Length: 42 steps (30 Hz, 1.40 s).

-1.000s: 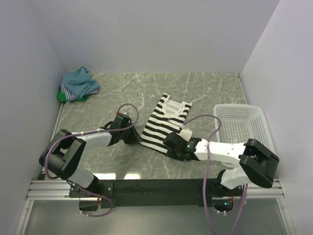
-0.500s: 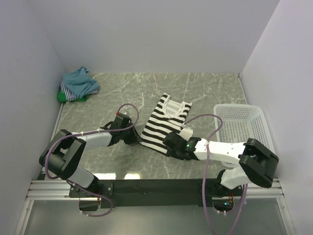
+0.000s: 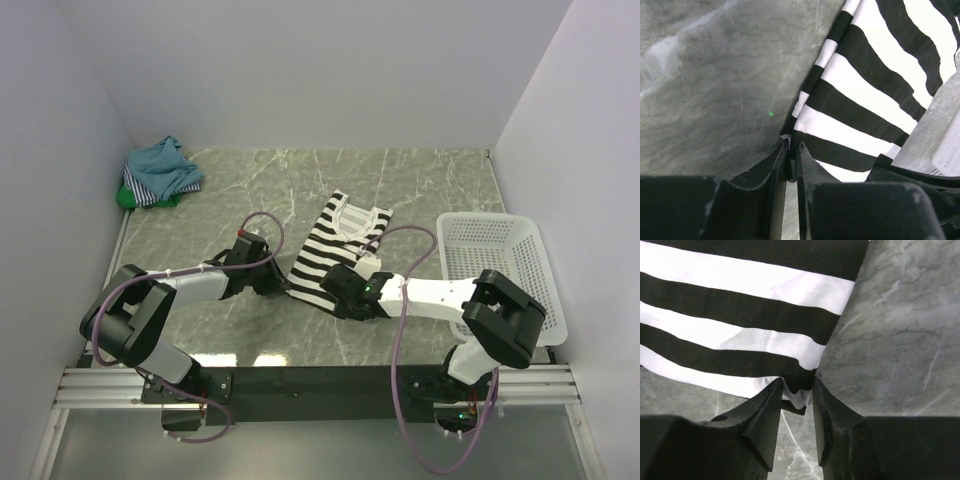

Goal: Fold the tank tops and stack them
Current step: Fold the tank top

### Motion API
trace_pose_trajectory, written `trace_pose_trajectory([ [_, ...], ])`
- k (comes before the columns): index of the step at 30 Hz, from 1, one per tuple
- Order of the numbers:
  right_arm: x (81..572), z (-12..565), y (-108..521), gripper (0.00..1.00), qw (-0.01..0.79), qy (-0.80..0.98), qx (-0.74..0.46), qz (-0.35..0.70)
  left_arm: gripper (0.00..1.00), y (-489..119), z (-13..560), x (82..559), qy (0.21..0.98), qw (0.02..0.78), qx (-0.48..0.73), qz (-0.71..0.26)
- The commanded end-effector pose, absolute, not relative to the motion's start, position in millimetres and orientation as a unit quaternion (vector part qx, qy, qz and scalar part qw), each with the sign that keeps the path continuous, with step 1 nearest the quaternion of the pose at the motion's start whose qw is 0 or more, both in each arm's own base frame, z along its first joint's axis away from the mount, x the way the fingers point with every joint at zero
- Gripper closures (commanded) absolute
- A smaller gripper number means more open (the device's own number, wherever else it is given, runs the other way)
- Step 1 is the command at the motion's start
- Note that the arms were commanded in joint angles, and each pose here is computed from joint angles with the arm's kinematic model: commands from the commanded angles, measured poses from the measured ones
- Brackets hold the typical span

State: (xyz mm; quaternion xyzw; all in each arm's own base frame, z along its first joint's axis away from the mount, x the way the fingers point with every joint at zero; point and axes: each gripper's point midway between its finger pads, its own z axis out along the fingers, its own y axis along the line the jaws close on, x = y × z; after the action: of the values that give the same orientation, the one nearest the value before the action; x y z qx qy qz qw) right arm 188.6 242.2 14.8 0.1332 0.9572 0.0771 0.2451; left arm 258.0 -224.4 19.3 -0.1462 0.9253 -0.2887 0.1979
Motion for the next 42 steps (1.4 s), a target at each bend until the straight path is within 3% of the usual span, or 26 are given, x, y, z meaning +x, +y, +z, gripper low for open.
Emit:
trace_pose_trajectory([
  [1,181,4,234,0.63,0.232,0.965,0.115,0.045,0.83,-212,-6,233,0.943,0.161,-0.144,-0.251],
  [4,175,-1,232,0.73,0.223,0.968,0.107,0.037,0.85,-212,-8,232,0.944,0.159,-0.142,-0.253],
  [5,173,-2,232,0.81,0.220,0.969,0.104,0.038,0.86,-213,-8,231,0.944,0.158,-0.141,-0.253],
  [6,172,-3,232,0.99,0.218,0.970,0.103,0.039,0.87,-213,-8,231,0.944,0.158,-0.141,-0.253],
  [10,169,4,228,1.00,0.218,0.971,0.092,0.043,0.99,-216,-5,226,0.943,0.154,-0.140,-0.258],
  [17,142,33,245,1.00,0.195,0.974,0.013,0.117,0.99,-209,6,193,0.944,0.142,-0.158,-0.251],
  [23,86,45,281,1.00,0.152,0.970,-0.081,0.173,0.99,-181,19,161,0.944,0.152,-0.204,-0.209],
  [29,34,71,309,1.00,0.118,0.953,-0.147,0.236,0.99,-159,92,161,0.889,0.262,-0.264,-0.267],
  [34,28,115,337,1.00,0.124,0.937,-0.169,0.280,0.99,-140,129,168,0.875,0.315,-0.267,-0.253],
  [42,66,141,337,1.00,0.146,0.936,-0.124,0.295,0.99,-171,178,215,0.874,0.360,-0.212,-0.246],
])
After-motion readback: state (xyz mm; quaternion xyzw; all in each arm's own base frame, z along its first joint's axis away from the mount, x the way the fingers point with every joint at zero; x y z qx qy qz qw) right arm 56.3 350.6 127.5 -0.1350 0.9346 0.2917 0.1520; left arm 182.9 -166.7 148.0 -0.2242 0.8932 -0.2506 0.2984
